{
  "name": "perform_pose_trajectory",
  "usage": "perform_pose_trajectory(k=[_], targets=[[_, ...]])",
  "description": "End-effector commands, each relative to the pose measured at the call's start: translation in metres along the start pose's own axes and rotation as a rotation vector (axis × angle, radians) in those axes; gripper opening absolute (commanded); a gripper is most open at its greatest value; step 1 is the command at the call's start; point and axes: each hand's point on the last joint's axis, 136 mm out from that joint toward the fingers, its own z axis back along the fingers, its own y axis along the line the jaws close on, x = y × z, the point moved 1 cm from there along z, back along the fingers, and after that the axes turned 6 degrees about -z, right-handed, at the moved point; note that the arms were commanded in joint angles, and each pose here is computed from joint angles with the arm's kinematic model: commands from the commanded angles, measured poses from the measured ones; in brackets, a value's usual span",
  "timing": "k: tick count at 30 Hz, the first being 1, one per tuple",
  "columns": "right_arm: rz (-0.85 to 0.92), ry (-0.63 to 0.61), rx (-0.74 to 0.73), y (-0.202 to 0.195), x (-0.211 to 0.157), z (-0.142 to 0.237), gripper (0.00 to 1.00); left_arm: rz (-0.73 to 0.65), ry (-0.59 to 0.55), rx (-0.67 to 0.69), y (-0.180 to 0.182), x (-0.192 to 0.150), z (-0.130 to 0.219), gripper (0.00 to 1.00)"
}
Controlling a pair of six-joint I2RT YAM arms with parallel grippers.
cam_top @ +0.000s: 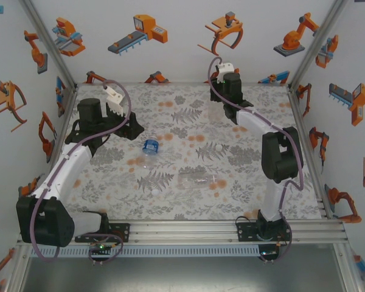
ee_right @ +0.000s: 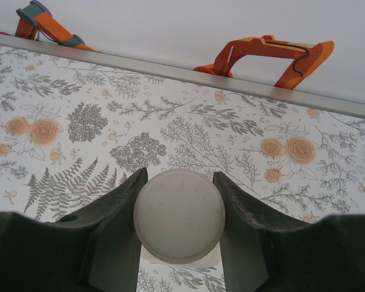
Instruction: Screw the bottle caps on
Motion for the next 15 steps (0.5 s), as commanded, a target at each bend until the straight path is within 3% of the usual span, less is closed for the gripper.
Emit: perform_pose_trajectory(k=[1, 15], targets=[[-0.005, -0.046, -0.011, -0.004, 0.011, 0.005, 0.51, -0.009, -0.022, -0.012, 0.0, 0.009, 0.002, 0.75], [0.024, -0.085, -0.01, -0.002, 0.049, 0.029, 0.57, -0.005, -0.004, -0.018, -0.003, 0.005, 0.002, 0.74]])
